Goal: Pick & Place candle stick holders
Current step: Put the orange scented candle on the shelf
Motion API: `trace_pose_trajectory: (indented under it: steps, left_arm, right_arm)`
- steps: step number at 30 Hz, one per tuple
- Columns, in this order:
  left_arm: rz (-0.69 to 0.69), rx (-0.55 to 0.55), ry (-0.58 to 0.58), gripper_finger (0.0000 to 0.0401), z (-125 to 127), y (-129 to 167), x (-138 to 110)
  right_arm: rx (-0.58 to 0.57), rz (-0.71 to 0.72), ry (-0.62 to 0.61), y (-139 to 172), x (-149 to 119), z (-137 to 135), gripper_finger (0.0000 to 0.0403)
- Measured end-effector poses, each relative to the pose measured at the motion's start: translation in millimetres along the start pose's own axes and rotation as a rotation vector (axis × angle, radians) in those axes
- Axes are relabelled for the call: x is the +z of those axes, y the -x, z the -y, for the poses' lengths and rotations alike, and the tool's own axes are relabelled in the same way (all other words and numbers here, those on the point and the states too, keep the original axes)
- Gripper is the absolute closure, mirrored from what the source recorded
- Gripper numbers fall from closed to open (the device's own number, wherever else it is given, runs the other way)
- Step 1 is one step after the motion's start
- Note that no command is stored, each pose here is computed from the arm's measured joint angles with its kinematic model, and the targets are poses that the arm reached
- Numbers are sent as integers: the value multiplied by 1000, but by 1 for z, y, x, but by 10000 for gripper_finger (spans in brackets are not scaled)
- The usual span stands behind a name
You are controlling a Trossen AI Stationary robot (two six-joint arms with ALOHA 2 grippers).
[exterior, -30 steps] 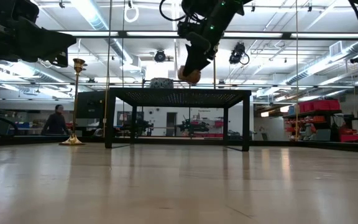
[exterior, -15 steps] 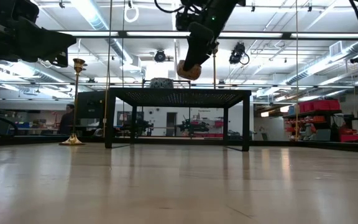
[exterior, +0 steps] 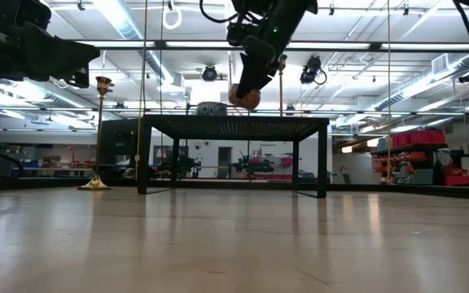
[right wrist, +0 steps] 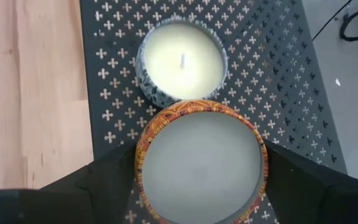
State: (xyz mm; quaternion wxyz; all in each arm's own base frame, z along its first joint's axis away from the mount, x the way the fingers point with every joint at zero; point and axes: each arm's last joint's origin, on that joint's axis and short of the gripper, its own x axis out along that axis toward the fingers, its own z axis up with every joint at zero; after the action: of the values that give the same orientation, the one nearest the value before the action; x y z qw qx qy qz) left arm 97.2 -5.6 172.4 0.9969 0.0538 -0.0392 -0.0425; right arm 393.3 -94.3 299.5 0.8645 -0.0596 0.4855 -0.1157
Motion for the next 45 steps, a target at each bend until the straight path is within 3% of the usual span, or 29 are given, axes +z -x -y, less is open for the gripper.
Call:
trace_pose_trajectory:
  steps: [12, 19, 31, 45]
  left_arm:
    - [0, 0, 0, 376, 0, 0, 0]
    - [0, 0, 0, 376, 0, 0, 0]
    - [0, 0, 0, 376, 0, 0, 0]
    - [0, 0, 0, 376, 0, 0, 0]
  right_arm:
    - [17, -33, -18, -7, -3, -2, 96]
    - [95, -68, -56, -7, -7, -2, 96]
    - [81, -117, -60, -6, -12, 0, 96]
    - [75, -39, -25, -11, -4, 1, 96]
